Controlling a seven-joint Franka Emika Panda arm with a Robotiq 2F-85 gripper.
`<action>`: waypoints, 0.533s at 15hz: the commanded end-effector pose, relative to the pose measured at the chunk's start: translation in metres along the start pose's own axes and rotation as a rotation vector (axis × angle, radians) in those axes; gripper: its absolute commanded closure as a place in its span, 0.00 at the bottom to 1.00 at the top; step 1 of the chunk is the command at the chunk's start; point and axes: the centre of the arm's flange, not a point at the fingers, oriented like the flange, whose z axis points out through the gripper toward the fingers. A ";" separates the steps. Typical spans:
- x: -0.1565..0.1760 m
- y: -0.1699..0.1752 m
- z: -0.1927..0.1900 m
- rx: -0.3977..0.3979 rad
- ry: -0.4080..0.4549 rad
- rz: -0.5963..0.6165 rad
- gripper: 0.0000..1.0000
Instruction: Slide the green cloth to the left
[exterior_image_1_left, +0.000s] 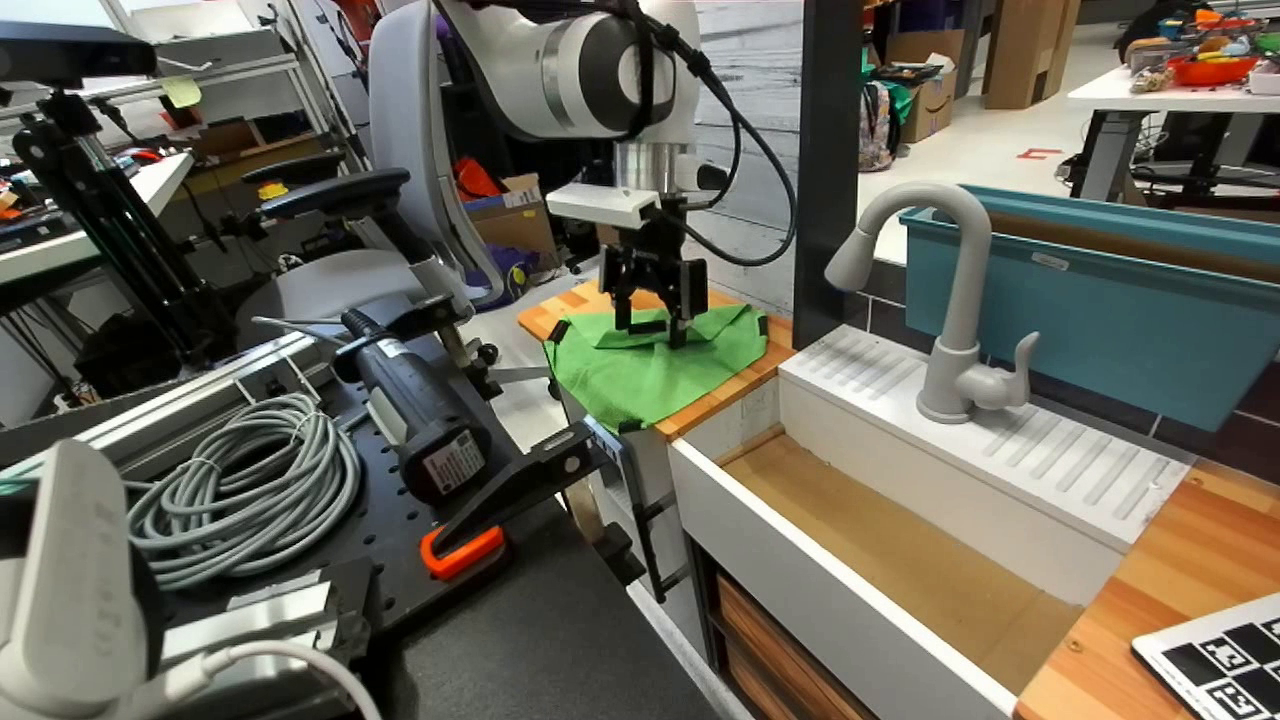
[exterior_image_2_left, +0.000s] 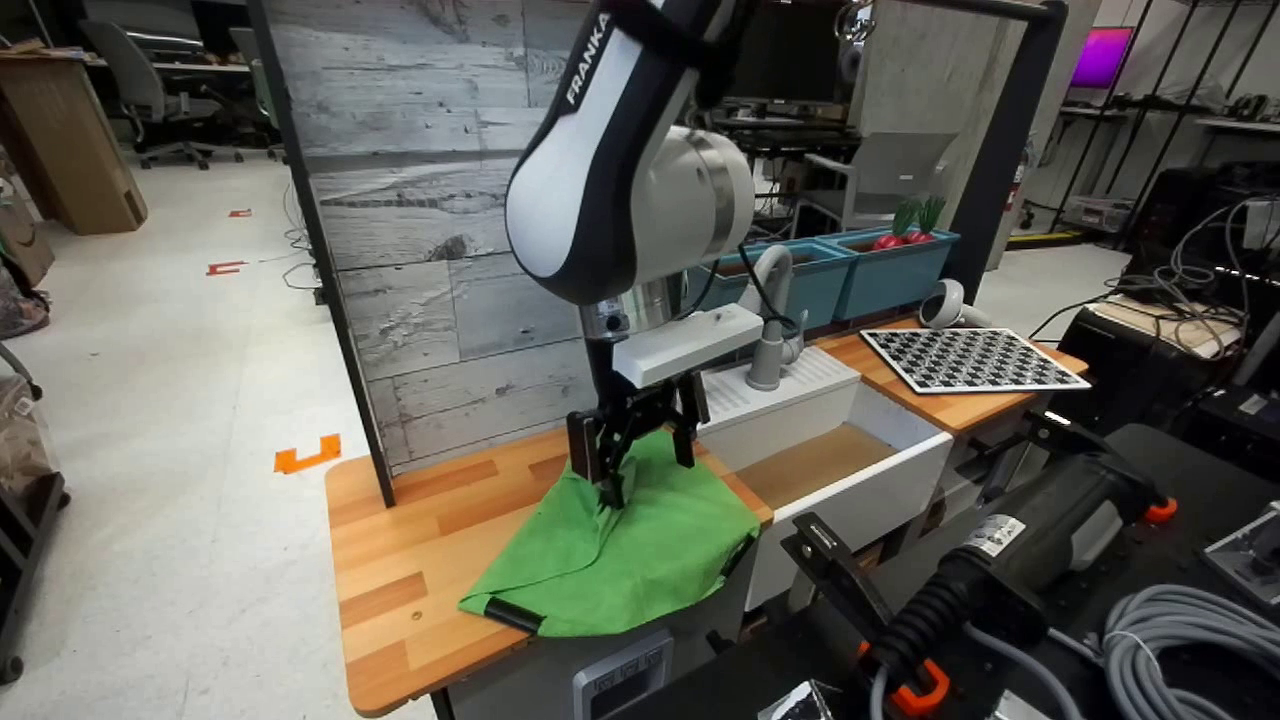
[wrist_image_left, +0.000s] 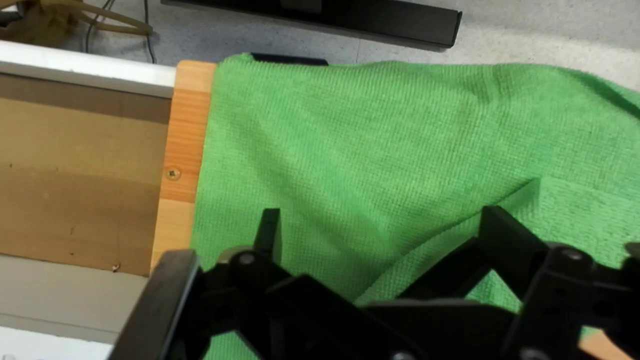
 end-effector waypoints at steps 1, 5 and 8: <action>0.024 -0.005 0.015 -0.040 0.035 -0.036 0.00; 0.034 -0.008 0.024 -0.033 0.019 -0.060 0.00; 0.040 -0.011 0.032 -0.049 0.015 -0.075 0.00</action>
